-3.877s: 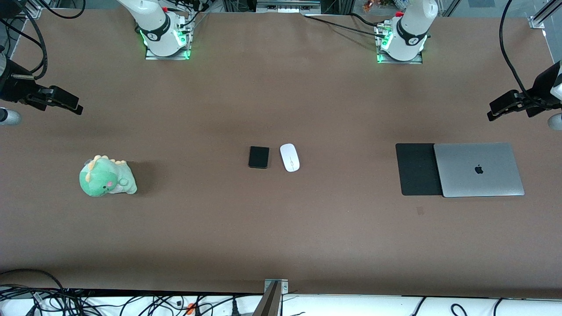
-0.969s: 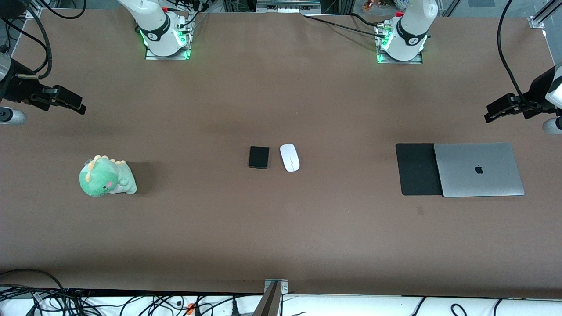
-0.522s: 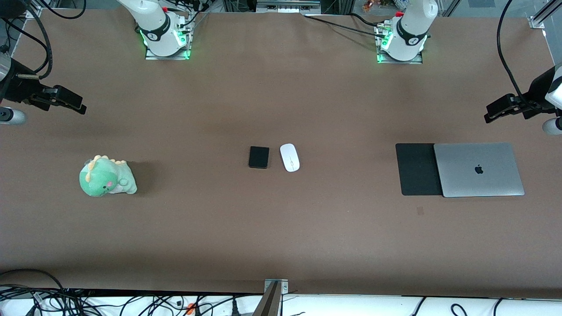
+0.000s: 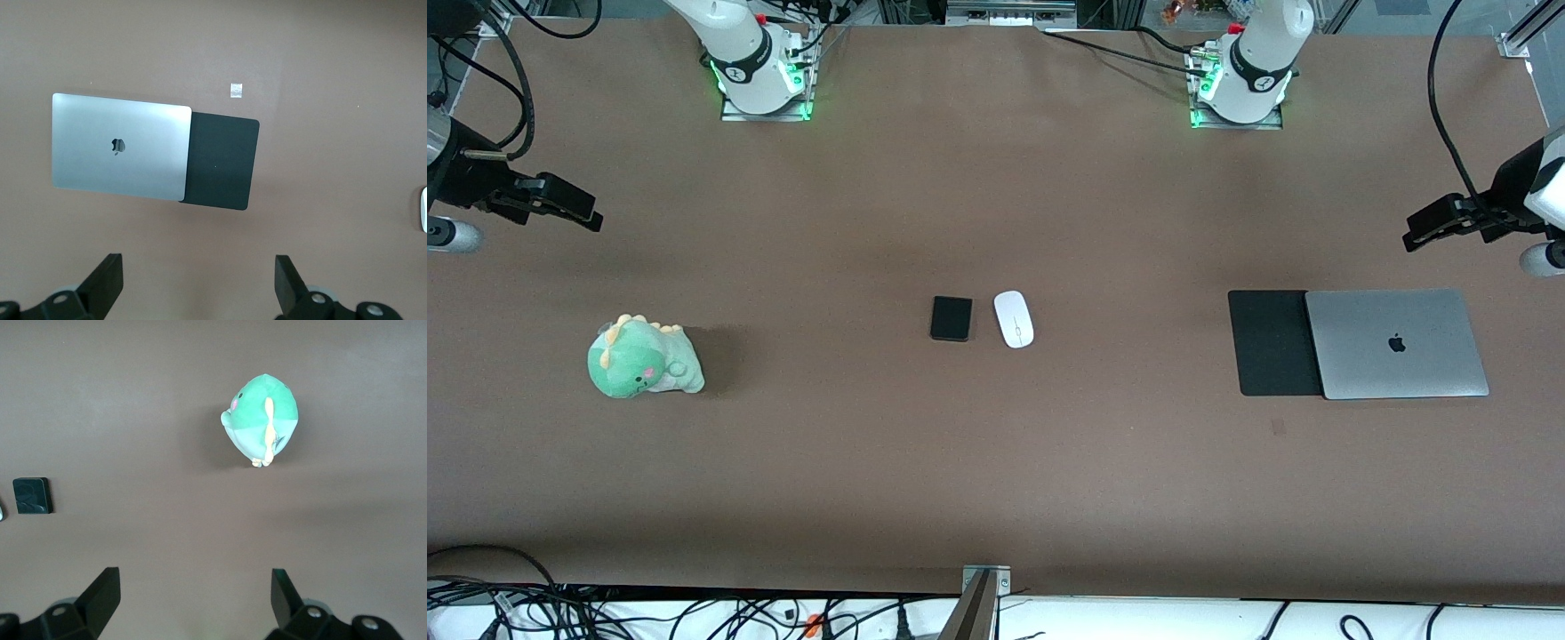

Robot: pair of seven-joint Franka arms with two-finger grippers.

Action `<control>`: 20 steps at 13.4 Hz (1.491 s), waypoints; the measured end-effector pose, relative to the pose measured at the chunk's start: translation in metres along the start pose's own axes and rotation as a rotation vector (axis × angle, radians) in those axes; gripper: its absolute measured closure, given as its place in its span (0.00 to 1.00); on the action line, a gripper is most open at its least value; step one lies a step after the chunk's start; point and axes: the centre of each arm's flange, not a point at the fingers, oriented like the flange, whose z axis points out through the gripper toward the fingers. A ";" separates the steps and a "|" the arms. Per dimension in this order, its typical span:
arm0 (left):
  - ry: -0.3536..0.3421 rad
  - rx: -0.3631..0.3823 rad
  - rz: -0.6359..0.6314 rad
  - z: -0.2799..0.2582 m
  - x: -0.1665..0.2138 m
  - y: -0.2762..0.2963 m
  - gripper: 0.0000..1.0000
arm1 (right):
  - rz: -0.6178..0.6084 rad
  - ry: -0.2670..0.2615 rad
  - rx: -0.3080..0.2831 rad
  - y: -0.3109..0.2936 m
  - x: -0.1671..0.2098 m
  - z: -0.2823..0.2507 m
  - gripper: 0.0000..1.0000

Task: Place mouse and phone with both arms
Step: 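Reach the left gripper over the white mouse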

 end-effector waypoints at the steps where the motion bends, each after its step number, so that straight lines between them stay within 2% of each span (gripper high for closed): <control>1: -0.002 -0.001 -0.011 0.002 0.001 0.003 0.00 | 0.000 0.000 0.000 0.000 0.000 0.000 0.00; 4: -0.008 -0.039 -0.057 0.014 0.008 0.025 0.00 | 0.000 0.000 0.000 0.000 0.000 0.000 0.00; 7: -0.008 -0.058 -0.125 0.041 0.019 0.078 0.00 | -0.001 0.000 0.000 0.000 0.000 0.000 0.00; 11: -0.008 -0.086 -0.201 0.087 0.022 0.173 0.00 | -0.003 -0.002 0.000 -0.001 0.000 0.001 0.00; 15: -0.015 -0.110 -0.245 0.146 0.005 0.281 0.00 | -0.005 -0.006 -0.001 -0.002 0.001 0.003 0.00; 20: -0.011 -0.170 -0.228 0.216 -0.012 0.398 0.00 | -0.010 -0.017 -0.003 -0.004 0.003 0.009 0.00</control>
